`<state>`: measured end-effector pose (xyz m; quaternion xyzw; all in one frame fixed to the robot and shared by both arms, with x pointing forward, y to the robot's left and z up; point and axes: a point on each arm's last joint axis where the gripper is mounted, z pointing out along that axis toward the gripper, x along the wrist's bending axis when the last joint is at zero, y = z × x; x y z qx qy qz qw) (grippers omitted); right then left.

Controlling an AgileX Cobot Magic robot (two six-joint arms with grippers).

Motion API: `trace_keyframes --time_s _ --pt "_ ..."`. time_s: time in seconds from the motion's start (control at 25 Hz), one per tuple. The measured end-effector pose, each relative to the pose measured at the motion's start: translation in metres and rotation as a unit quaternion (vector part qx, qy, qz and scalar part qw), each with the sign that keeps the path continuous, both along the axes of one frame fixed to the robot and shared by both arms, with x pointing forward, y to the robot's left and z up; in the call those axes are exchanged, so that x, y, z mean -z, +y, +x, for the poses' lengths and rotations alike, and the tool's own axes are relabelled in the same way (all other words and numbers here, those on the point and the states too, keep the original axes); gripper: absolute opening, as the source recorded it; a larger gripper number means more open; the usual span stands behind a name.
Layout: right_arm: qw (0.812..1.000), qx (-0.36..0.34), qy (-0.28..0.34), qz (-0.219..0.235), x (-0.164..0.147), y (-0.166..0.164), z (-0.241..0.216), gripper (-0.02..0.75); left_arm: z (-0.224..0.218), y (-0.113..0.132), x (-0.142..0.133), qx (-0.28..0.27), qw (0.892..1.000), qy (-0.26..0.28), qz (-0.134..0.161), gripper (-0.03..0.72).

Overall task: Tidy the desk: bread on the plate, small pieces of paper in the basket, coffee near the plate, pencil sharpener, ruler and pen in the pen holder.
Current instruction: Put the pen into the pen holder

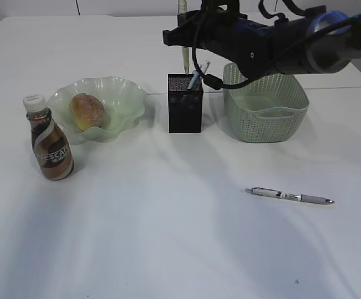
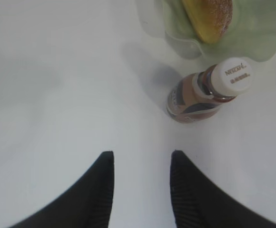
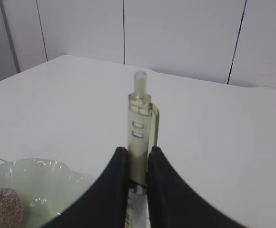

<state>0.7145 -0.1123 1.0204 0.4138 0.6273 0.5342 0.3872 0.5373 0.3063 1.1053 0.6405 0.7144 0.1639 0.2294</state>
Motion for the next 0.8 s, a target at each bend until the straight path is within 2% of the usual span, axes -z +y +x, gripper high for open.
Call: trace_keyframes --time_s 0.8 --pt "0.999 0.002 -0.032 0.016 0.0034 0.0008 0.0012 0.102 0.0000 0.0000 0.0000 0.000 1.000 0.000 0.000 0.275"
